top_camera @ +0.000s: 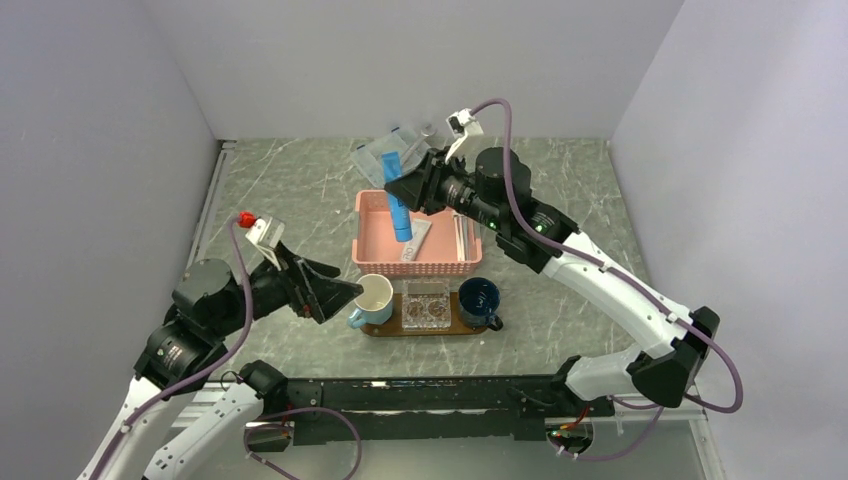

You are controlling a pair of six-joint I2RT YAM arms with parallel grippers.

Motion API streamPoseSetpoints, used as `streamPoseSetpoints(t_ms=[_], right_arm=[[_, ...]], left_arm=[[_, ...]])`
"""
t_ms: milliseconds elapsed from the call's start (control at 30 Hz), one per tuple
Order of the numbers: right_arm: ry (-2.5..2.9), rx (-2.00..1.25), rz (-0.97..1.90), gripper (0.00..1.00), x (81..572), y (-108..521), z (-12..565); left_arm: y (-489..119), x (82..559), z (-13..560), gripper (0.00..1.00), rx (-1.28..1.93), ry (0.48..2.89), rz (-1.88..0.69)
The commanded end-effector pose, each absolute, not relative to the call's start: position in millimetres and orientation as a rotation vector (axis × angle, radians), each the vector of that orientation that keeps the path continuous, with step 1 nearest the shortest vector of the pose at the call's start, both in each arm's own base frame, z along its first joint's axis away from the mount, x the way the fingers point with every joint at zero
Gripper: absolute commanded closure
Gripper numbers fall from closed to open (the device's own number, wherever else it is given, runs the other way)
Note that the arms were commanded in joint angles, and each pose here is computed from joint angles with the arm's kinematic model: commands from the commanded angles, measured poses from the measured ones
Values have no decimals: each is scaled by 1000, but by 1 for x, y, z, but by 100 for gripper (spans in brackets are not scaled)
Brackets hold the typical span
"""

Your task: Prepare toiletry sets of a toothbrush and toothpaste on the tray

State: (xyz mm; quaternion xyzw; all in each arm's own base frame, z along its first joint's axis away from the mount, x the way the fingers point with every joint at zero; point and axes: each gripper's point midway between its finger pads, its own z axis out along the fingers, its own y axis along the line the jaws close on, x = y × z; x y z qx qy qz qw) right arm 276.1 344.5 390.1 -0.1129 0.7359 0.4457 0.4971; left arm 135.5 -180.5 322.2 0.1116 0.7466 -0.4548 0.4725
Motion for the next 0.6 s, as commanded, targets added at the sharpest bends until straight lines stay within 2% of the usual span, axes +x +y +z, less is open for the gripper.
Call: streamPoseSetpoints(t_ms=[0, 333, 567], right_arm=[[1572, -289, 1343, 74, 243, 352, 453], [1383, -365, 1730, 73, 182, 362, 502], [1288, -398, 1859, 73, 152, 372, 524]], left_arm=[[-193, 109, 382, 1, 376, 1628, -1306], [-195, 84, 416, 1, 412, 1463, -1468], [-196, 83, 423, 1, 401, 1416, -1502]])
